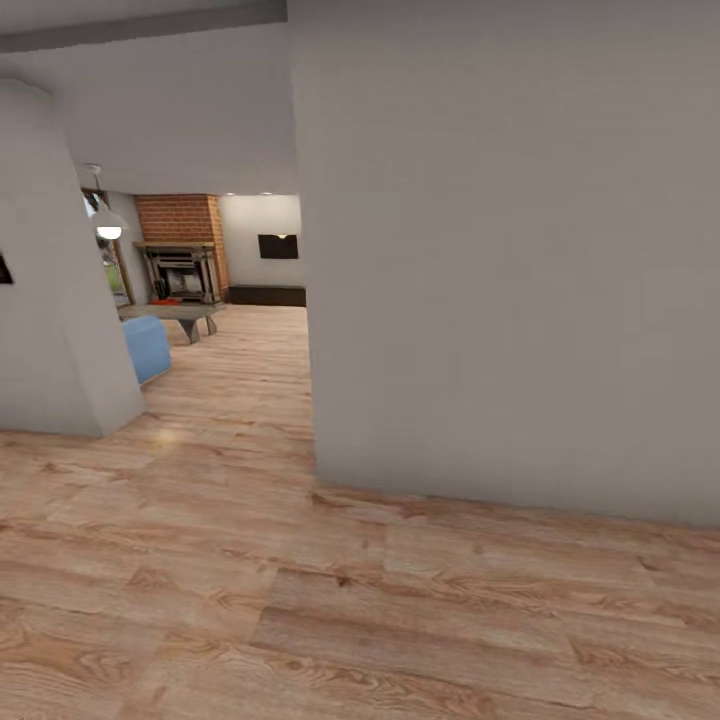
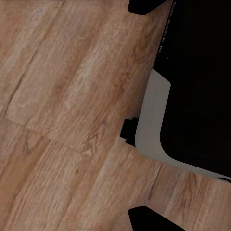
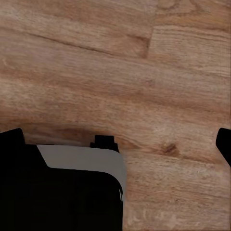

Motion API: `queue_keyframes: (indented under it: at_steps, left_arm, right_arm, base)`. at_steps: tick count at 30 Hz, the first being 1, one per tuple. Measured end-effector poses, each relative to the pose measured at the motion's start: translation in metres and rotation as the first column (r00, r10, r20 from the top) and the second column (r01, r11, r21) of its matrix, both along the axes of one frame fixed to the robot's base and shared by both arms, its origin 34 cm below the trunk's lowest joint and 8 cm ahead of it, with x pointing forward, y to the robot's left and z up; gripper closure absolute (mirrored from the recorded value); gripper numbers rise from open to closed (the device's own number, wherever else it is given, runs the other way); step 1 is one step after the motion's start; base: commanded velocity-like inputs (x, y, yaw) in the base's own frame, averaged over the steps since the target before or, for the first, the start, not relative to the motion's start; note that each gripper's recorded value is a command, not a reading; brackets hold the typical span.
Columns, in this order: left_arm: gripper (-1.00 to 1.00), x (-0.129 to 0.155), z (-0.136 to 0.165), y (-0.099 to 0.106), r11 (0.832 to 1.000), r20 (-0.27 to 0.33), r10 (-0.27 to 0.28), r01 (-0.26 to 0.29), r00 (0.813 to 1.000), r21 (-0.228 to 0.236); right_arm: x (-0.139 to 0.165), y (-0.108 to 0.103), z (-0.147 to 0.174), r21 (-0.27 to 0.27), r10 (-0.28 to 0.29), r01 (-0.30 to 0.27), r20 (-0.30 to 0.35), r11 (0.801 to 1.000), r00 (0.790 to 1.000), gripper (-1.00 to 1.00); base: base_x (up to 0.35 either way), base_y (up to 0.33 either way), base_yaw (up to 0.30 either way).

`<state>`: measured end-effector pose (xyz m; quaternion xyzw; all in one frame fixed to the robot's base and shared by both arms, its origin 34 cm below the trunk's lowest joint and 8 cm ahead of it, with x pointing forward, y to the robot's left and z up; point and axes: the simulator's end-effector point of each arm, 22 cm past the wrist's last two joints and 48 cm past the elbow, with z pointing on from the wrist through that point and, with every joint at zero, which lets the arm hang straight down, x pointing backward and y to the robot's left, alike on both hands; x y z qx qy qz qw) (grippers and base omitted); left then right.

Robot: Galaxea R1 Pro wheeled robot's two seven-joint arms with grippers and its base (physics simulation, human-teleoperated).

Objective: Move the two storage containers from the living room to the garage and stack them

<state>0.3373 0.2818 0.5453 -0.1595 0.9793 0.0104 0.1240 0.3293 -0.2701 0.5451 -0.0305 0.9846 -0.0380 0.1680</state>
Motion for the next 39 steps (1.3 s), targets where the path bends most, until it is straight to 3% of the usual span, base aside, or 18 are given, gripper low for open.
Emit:
queue_keyframes:
  at_steps: [39]
  left_arm:
    - [-1.00,0.0000,0.0000,0.0000,1.000,0.000,0.000,0.000,1.000,0.000]
  right_arm:
    - [0.0000,0.0009,0.0000,0.000,-0.004,0.004,0.000,1.000,1.000,-1.00]
  base:
    - [0.321,0.000,0.270]
